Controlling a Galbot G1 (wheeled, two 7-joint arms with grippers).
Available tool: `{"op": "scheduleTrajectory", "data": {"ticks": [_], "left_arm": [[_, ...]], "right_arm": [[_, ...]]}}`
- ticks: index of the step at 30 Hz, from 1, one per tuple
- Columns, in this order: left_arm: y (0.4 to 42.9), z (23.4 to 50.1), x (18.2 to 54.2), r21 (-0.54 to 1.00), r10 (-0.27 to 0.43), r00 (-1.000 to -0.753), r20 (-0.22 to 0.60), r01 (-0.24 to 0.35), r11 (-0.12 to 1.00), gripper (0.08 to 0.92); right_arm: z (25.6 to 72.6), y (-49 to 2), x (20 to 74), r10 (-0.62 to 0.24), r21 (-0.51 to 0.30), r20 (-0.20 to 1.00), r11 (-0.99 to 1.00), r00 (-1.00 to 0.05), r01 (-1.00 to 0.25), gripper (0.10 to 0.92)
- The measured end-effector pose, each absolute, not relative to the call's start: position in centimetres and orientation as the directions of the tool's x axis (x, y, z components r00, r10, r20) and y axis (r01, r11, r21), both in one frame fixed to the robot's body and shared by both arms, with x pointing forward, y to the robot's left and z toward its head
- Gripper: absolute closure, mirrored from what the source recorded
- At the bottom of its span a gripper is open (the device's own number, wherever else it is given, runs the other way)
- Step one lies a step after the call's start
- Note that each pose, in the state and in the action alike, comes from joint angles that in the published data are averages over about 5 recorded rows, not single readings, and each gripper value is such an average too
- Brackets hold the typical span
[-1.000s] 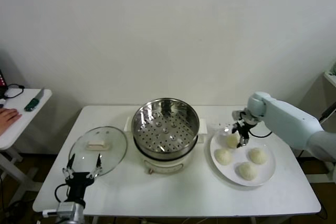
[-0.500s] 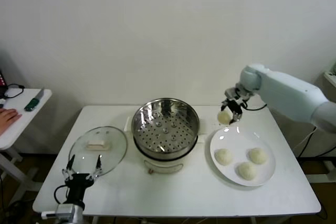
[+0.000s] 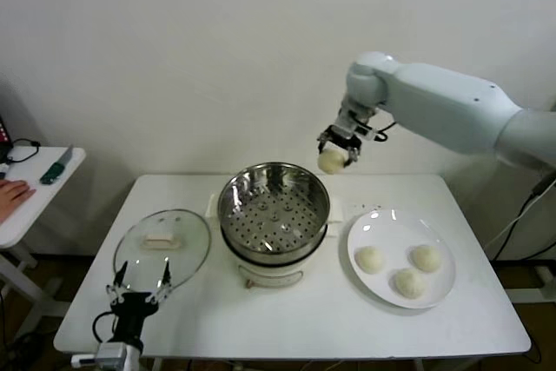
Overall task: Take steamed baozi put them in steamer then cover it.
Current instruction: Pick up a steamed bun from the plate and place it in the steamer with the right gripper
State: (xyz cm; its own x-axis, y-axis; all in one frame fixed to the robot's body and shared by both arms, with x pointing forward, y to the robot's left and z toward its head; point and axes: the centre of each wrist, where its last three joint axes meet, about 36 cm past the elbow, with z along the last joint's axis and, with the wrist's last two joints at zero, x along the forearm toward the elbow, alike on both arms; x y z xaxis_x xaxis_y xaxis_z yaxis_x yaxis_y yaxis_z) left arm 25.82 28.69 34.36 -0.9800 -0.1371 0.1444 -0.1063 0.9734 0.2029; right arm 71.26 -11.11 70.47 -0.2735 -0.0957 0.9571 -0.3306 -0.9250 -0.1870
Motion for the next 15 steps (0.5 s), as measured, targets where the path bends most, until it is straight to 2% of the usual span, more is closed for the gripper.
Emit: {"op": "scheduleTrajectory", "data": {"ticks": [7,15], "left_arm": [[28.6,34.6,25.9,0.203,-0.131,-0.98,0.146,-0.1,0.974,0.177],[28.5,34.9,26.1,0.203,-0.131,-0.982,0.14,-0.101,0.974,0.177]], "right_arm": [[68.3,-5.4,70.6,-0.078,-0.128,0.96,-0.977,-0.267,-0.172,0.311],[64.1,-0.9,70.3,-0.047,-0.067,0.964,-0.995,-0.261,-0.068,0.31]]}}
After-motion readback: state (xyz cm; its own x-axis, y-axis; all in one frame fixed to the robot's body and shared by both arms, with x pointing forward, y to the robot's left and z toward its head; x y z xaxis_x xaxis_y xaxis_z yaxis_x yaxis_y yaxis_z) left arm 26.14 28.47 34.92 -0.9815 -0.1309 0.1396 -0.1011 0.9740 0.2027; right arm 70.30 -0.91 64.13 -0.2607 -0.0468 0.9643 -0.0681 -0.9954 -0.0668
